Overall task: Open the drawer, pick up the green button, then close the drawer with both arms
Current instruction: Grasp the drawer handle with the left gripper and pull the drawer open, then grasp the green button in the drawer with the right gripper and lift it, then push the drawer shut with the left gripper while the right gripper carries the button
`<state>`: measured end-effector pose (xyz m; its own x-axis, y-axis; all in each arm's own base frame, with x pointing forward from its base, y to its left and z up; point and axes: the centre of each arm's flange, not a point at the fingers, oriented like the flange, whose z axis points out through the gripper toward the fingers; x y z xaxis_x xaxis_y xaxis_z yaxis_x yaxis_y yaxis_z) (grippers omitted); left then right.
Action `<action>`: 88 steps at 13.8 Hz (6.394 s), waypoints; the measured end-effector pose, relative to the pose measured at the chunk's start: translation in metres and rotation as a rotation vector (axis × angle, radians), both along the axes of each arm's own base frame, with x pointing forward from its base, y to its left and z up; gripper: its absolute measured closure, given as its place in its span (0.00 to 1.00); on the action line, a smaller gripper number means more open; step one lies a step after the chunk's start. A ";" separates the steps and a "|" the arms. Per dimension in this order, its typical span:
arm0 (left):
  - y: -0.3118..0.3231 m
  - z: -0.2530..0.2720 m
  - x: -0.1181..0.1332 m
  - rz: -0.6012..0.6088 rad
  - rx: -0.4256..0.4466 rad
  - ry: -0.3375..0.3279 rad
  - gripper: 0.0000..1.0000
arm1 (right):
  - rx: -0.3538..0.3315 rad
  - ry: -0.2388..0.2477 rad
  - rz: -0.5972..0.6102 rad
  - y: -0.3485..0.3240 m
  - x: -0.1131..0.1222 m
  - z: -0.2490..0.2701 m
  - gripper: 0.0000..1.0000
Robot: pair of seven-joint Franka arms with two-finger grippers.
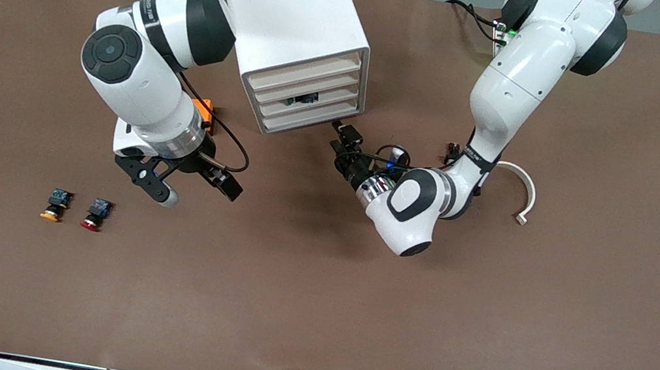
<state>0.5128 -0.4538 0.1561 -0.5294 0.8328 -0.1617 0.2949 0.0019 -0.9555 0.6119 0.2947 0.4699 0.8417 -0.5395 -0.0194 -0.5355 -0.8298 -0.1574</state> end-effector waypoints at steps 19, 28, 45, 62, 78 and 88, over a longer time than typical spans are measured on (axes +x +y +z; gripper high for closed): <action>-0.041 -0.051 -0.103 -0.187 0.050 0.170 0.77 | -0.002 0.003 -0.003 -0.001 0.001 -0.001 0.00; -0.028 -0.051 -0.089 -0.156 0.060 0.178 0.89 | -0.013 0.043 -0.043 0.003 -0.002 -0.014 0.00; 0.056 -0.040 0.004 0.036 0.026 0.150 0.81 | -0.043 0.137 -0.198 0.099 -0.056 -0.063 0.00; 0.131 0.045 0.108 -0.102 -0.489 -0.524 0.00 | -0.108 0.191 -0.328 0.158 -0.167 -0.166 0.00; 0.123 0.119 0.146 -0.526 -0.574 -1.184 0.00 | -0.076 0.157 -0.340 0.168 -0.194 -0.184 0.60; 0.114 0.173 0.150 -0.801 -0.492 -1.352 0.00 | -0.061 0.142 -0.243 0.095 -0.085 -0.063 0.60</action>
<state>0.6628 -0.3398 0.3291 0.7202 0.5403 -0.4353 0.6403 -0.7592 0.1170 0.5274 0.3892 0.4065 0.6787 -0.7290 -0.0889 -0.7330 -0.6799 -0.0207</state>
